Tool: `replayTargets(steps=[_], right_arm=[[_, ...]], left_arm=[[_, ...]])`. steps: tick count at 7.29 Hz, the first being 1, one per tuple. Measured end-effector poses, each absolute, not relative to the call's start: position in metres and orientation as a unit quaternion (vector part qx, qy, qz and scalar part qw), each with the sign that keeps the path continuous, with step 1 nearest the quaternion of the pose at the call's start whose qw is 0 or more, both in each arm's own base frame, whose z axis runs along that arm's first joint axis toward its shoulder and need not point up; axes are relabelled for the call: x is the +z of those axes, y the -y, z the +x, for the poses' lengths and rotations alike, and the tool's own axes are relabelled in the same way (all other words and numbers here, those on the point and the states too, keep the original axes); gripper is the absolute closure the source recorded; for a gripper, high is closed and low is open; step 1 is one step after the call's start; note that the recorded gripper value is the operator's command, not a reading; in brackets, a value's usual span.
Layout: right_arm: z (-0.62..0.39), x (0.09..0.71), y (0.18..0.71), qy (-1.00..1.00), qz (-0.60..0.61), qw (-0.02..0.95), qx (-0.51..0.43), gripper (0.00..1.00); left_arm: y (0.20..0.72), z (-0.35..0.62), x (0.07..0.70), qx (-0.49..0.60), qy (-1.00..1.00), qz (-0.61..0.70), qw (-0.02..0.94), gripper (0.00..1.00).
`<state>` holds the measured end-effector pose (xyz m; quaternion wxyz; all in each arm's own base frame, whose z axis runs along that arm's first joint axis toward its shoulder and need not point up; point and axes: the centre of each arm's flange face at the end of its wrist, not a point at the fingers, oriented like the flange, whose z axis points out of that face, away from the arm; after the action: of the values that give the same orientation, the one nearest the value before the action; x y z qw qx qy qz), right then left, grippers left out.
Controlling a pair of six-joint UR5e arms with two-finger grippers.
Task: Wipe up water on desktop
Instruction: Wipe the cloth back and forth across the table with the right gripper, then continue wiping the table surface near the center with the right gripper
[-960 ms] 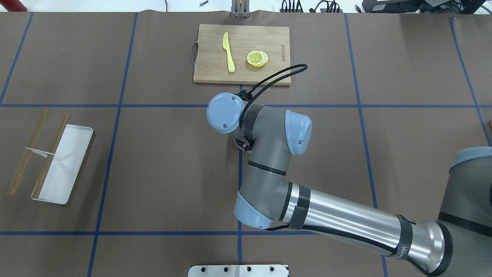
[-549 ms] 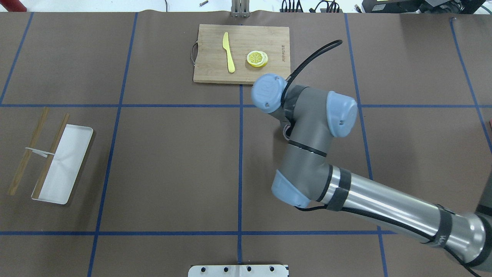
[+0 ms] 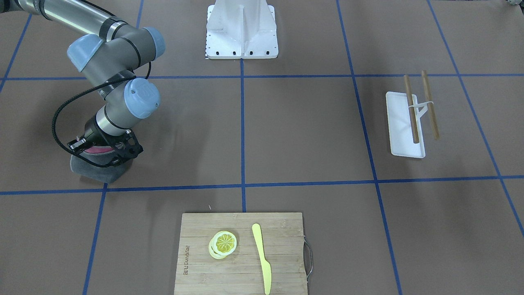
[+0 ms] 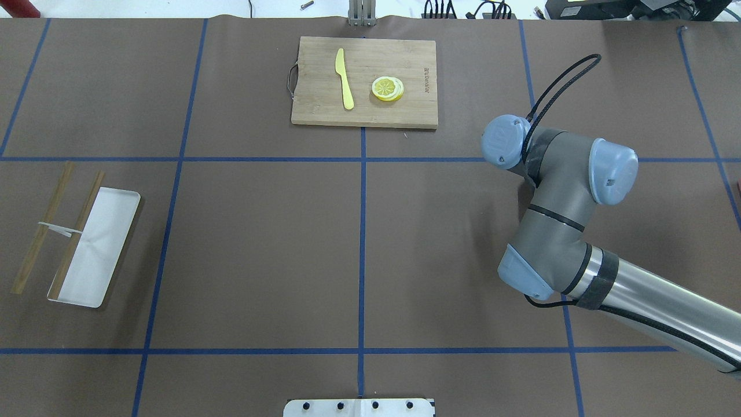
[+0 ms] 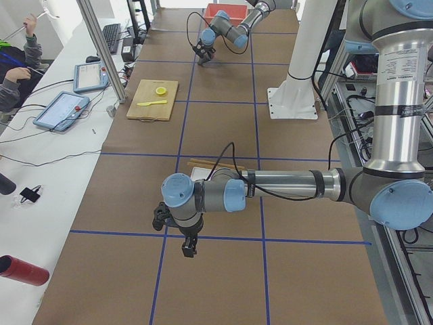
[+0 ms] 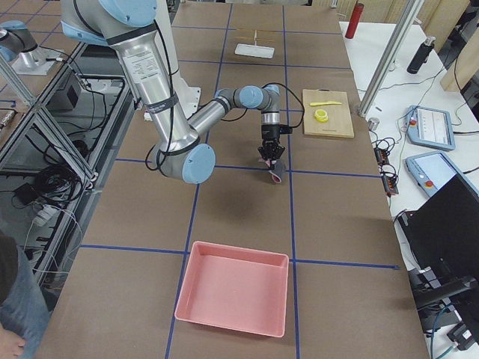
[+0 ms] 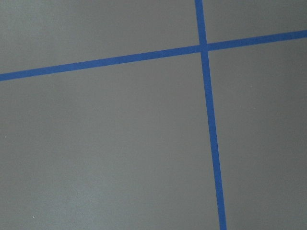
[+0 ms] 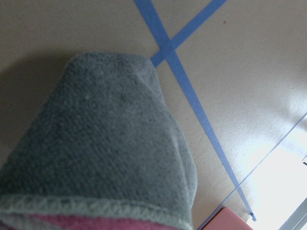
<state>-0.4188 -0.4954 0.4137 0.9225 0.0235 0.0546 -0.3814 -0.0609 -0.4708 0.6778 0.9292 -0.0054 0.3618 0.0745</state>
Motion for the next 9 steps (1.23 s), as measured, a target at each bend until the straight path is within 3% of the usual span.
replayTargets(steps=[6,7,9], right_arm=[[-0.564,0.214,0.404,0.154,0.098,0.956,-0.228,1.0],[-0.58,0.199,0.389,0.183,0.104,0.955,-0.208,1.0],[-0.591,0.229,0.375,0.169,0.09,0.958,-0.215,1.0]], left_arm=[[0.473,-0.061,0.679,0.073,-0.361,-0.007,0.93,0.01],[0.472,-0.061,0.679,0.073,-0.361,-0.007,0.93,0.01],[0.471,-0.061,0.679,0.073,-0.362,-0.007,0.929,0.01]])
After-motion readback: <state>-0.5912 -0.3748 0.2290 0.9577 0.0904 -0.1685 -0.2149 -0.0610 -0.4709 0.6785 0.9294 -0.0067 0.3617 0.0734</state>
